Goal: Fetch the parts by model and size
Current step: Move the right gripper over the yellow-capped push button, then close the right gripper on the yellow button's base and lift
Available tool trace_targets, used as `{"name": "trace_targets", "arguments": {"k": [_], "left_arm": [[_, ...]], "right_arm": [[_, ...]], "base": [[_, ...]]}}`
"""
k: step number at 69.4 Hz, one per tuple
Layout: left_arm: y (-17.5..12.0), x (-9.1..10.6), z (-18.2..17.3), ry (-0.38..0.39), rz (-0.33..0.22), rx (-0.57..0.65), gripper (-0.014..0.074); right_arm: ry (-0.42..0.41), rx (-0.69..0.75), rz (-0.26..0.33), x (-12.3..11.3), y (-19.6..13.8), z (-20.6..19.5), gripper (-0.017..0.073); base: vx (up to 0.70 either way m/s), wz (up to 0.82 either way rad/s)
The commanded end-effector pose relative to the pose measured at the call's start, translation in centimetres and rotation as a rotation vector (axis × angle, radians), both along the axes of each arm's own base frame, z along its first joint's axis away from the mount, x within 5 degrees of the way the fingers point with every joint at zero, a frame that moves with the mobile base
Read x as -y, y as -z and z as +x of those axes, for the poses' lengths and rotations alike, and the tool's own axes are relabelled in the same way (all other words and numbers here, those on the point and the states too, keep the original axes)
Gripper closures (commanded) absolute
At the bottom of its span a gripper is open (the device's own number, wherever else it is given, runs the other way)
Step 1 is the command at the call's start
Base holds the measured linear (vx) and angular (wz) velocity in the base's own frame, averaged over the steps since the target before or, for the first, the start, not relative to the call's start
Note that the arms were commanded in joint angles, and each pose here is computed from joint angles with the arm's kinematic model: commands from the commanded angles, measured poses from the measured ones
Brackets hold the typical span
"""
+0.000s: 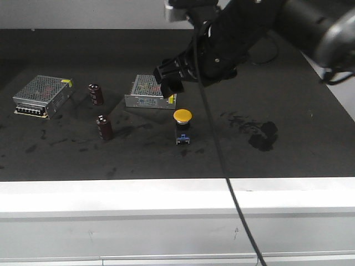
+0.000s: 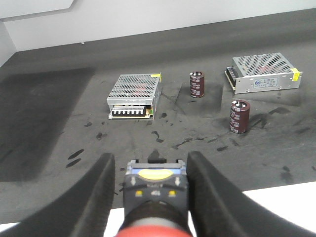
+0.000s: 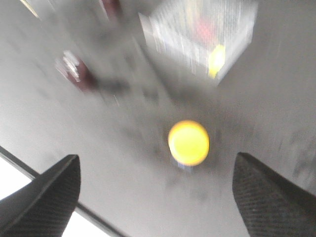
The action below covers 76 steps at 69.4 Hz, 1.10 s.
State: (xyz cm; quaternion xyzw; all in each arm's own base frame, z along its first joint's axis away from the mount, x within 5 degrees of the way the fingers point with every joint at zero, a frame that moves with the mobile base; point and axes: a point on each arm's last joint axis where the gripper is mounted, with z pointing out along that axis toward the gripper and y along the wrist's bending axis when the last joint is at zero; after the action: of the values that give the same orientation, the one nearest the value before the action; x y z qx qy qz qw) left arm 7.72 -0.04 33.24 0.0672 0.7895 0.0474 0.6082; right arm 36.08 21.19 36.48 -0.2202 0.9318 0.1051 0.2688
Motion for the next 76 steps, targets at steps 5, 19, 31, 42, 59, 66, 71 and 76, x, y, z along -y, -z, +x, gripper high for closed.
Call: {"name": "trace_targets", "arguments": {"k": [5, 19, 31, 42, 59, 66, 71, 76], "left_arm": [[-1.5, 0.1, 0.1, 0.008, -0.002, 0.1, 0.0601], [-1.6, 0.1, 0.1, 0.015, 0.031, 0.105, 0.0601], [-1.6, 0.1, 0.1, 0.025, 0.075, 0.106, 0.0601], [-1.6, 0.1, 0.1, 0.025, 0.075, 0.105, 0.0601], [-1.5, 0.1, 0.1, 0.025, 0.075, 0.099, 0.0601], [-1.5, 0.1, 0.1, 0.025, 0.075, 0.098, 0.0601], [-1.5, 0.1, 0.1, 0.025, 0.075, 0.098, 0.0601], [-1.5, 0.1, 0.1, 0.025, 0.075, 0.098, 0.0601]], "right_arm": [[0.062, -0.032, -0.046, 0.2, -1.0, 0.8, -0.0031], [0.094, -0.091, -0.067, -0.7, 1.8, 2.4, -0.0031], [0.12, -0.111, -0.105, -1.0, 3.8, 3.5, -0.0031], [0.155, -0.111, -0.116, -1.2, 5.1, 4.5, -0.0031], [0.186, -0.098, -0.097, -1.6, 6.4, 5.4, -0.0031], [0.188, -0.103, -0.093, -1.8, 6.9, 5.6, -0.0031], [0.186, -0.109, -0.086, -1.9, 7.3, 5.8, -0.0031], [0.182, -0.119, -0.067, -2.2, 7.7, 5.9, -0.0031]], "base": [[0.0, 0.0], [0.0, 0.0], [0.0, 0.0], [0.0, 0.0], [0.0, 0.0], [0.0, 0.0], [0.0, 0.0], [0.0, 0.0]]}}
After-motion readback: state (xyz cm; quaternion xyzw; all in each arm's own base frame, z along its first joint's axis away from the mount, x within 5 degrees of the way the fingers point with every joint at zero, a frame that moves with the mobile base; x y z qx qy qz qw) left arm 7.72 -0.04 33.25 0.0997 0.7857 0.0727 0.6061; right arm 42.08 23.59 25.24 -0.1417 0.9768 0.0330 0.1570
